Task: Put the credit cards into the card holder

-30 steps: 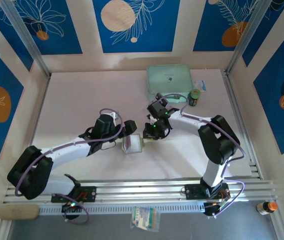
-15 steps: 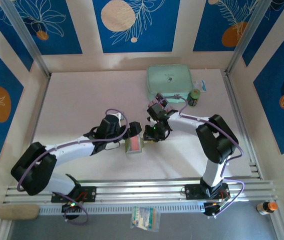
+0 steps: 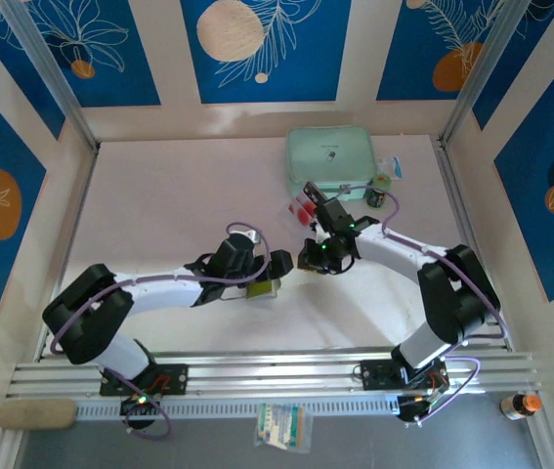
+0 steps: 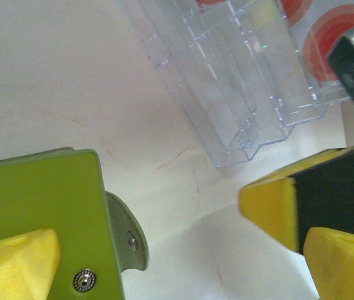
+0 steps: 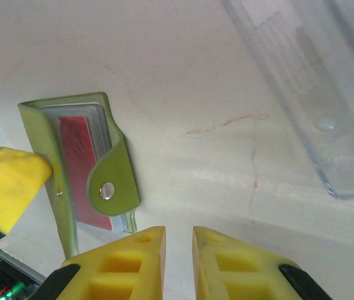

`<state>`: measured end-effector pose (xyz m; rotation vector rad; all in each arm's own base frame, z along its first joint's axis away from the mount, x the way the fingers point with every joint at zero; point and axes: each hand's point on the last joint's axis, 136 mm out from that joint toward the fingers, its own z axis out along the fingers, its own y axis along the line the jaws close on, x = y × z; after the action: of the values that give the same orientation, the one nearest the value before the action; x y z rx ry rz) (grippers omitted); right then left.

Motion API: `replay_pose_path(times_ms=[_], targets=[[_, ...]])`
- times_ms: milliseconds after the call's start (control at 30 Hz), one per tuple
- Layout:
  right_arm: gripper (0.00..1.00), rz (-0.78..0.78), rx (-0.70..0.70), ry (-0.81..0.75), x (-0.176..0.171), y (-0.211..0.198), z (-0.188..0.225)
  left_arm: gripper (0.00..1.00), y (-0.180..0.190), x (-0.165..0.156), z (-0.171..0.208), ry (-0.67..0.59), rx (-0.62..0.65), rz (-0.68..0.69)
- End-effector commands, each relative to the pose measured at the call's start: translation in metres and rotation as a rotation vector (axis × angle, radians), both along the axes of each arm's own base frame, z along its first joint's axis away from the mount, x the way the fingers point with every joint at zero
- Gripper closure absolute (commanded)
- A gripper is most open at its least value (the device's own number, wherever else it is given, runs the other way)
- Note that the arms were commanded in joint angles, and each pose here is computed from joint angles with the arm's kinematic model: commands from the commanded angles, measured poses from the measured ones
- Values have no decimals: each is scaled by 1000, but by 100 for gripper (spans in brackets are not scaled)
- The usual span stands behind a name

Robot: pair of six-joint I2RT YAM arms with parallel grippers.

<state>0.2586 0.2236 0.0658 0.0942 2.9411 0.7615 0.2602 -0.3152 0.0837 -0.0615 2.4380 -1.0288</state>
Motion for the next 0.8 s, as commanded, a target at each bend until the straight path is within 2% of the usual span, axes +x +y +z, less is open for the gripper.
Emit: replay_pose_path(times_ms=[0,100,233,533,767], targets=[[82,-23,12,33,-12,-7,6,0,9,-4,-26,18,79,27],[82,-29,23,36,-15,-8,10,0,14,-10,-46,54,119,29],[82,-31,53,49,-19,-6,14,0,14,-13,-50,89,117,35],[82,-20,116,29,-25,4,32,0,6,6,34,-20,103,-4],[85,37,108,-30,-28,34,50,0,32,30,85,-68,103,-1]])
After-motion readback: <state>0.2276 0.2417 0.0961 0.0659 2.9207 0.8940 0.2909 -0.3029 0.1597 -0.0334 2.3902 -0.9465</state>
